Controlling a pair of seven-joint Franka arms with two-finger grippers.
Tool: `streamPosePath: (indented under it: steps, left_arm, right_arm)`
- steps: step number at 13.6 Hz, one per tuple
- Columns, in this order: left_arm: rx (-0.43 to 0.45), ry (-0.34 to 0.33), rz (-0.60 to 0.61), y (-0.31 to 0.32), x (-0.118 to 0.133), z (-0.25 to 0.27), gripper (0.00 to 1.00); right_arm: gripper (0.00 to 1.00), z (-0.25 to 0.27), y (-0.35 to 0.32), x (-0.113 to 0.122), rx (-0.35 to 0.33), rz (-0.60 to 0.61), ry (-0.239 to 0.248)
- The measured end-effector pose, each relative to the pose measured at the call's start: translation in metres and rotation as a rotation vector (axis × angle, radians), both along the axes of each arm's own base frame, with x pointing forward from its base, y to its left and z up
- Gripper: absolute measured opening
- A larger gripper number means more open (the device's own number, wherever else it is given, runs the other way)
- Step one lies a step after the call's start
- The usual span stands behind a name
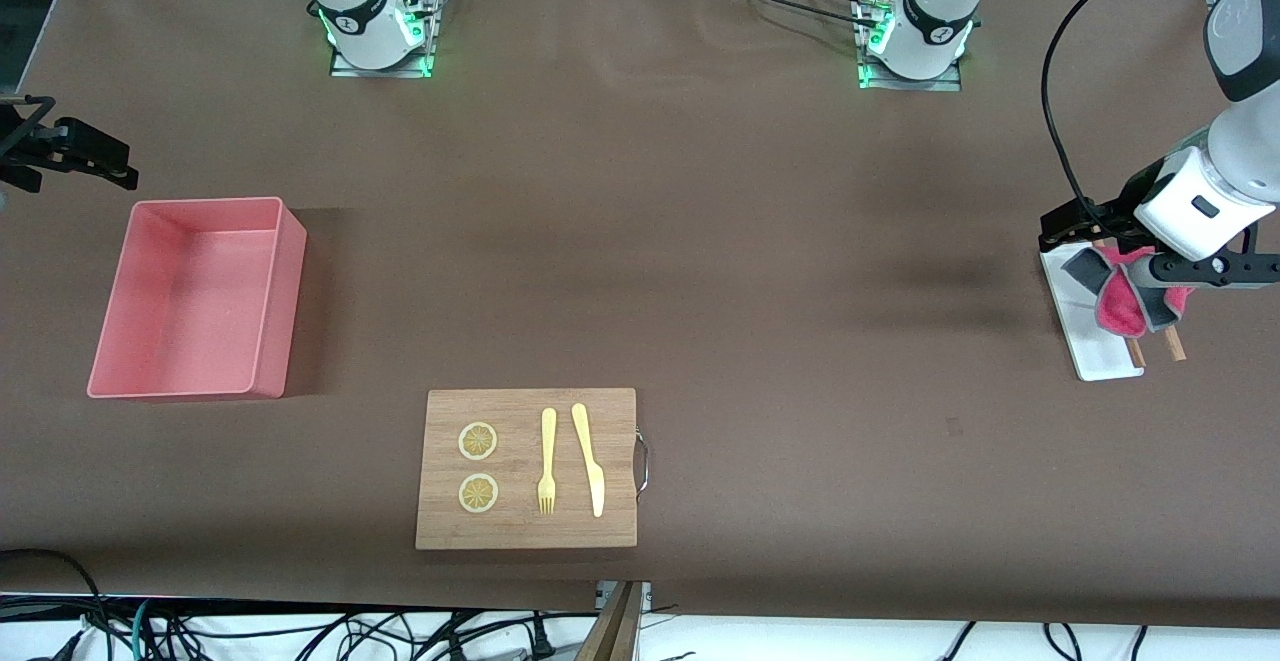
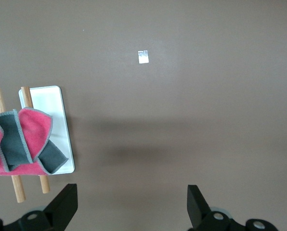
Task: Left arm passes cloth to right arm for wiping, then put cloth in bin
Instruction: 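Move the left gripper down to the pink cloth on the holder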
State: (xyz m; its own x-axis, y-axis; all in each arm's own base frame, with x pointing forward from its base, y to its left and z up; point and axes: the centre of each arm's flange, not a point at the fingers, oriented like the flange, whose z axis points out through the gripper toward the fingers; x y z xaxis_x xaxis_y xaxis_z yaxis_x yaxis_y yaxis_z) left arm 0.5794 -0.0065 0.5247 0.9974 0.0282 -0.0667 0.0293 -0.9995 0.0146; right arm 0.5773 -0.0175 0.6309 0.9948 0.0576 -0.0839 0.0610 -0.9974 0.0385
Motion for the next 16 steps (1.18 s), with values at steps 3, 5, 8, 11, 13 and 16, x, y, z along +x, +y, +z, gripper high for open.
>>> streamPosePath:
  steps: [3,5,8,11,13,16]
  left_arm:
    - [0.001,0.004,0.004,-0.007,-0.002,0.001,1.00]
    - [0.001,0.011,0.002,-0.009,-0.003,0.001,1.00]
    - [0.001,0.021,0.010,-0.004,-0.004,0.000,1.00]
    - [0.001,0.023,0.025,0.005,-0.003,0.000,1.00]
    - [0.001,0.024,0.040,0.013,-0.003,-0.001,1.00]
    - [0.001,0.025,0.050,0.019,-0.003,-0.001,1.00]
  right_arm:
    - [1.00,0.000,0.000,0.000,0.000,0.000,0.000]
    - [1.00,0.000,0.000,0.000,0.000,0.000,0.000]
    - [1.00,0.000,0.000,0.000,0.000,0.000,0.000]
    - [1.00,0.000,0.000,0.000,0.000,0.000,0.000]
    - [1.00,0.000,0.000,0.000,0.000,-0.001,0.000]
    - [1.00,0.000,0.000,0.000,0.000,-0.001,0.000]
